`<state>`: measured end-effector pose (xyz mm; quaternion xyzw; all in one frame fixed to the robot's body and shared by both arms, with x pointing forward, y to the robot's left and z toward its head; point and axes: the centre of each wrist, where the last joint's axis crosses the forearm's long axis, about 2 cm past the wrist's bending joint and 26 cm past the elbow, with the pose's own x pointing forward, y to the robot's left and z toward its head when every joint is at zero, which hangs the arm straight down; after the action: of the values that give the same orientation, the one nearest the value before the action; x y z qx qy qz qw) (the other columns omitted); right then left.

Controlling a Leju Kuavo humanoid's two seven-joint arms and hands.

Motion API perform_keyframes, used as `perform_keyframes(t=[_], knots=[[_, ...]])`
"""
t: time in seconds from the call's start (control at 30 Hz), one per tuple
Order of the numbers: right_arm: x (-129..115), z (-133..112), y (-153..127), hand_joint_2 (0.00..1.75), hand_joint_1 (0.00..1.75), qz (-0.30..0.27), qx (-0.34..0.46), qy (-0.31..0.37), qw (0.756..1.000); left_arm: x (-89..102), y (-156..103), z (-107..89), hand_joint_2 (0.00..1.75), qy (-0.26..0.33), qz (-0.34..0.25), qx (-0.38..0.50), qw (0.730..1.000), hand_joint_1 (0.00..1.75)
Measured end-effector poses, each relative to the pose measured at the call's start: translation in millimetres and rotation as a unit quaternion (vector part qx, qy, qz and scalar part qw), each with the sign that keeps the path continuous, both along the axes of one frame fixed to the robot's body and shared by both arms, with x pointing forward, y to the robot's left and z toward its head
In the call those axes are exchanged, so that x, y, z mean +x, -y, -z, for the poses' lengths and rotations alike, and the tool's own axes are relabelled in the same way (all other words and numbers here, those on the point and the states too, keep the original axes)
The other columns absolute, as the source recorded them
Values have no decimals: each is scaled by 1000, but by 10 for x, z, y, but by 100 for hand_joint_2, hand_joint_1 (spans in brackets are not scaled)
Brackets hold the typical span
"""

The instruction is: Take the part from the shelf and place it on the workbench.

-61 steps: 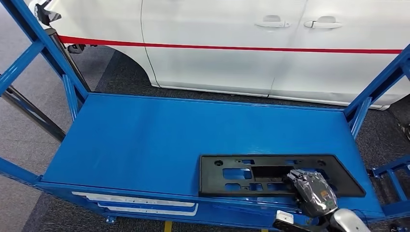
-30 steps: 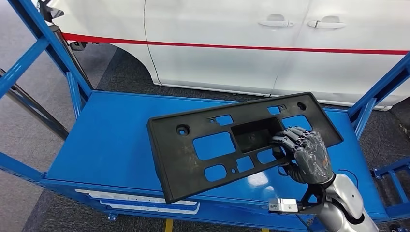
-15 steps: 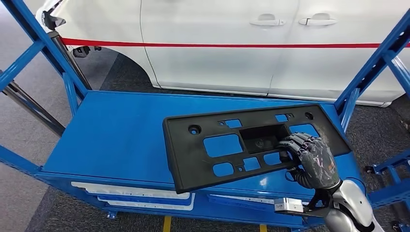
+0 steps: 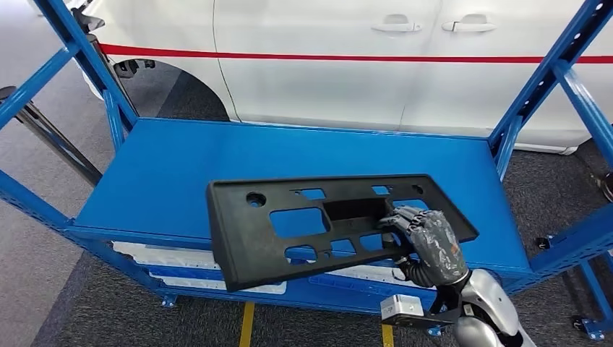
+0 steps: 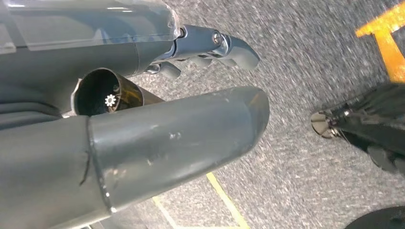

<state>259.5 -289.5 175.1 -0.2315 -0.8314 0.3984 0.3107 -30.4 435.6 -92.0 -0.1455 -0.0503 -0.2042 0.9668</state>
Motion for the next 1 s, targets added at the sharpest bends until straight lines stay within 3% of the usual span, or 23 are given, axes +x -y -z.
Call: perform_keyframes(t=[0.3,0.47,0.6,0.73,0.83,1.0], knots=[[-268,105,79,175,175,-23,33,-55,998,-55,-270,-85,0,10,2,2,1000,0],[-485,214,566,175,175,52,54,-92,993,-305,-287,-111,0,3,-80,3,997,0],[-720,221,987,175,175,116,65,-109,985,-599,-85,-81,0,-11,-164,4,986,0],[-1106,118,1497,175,175,153,53,-156,974,-787,394,13,0,-5,-268,-3,963,0],[-1258,-55,1871,175,175,190,31,-166,967,-913,645,33,0,-16,-302,-14,953,0],[-1466,-169,2330,175,175,294,20,-166,941,-1017,787,29,0,-24,-330,-23,943,0]])
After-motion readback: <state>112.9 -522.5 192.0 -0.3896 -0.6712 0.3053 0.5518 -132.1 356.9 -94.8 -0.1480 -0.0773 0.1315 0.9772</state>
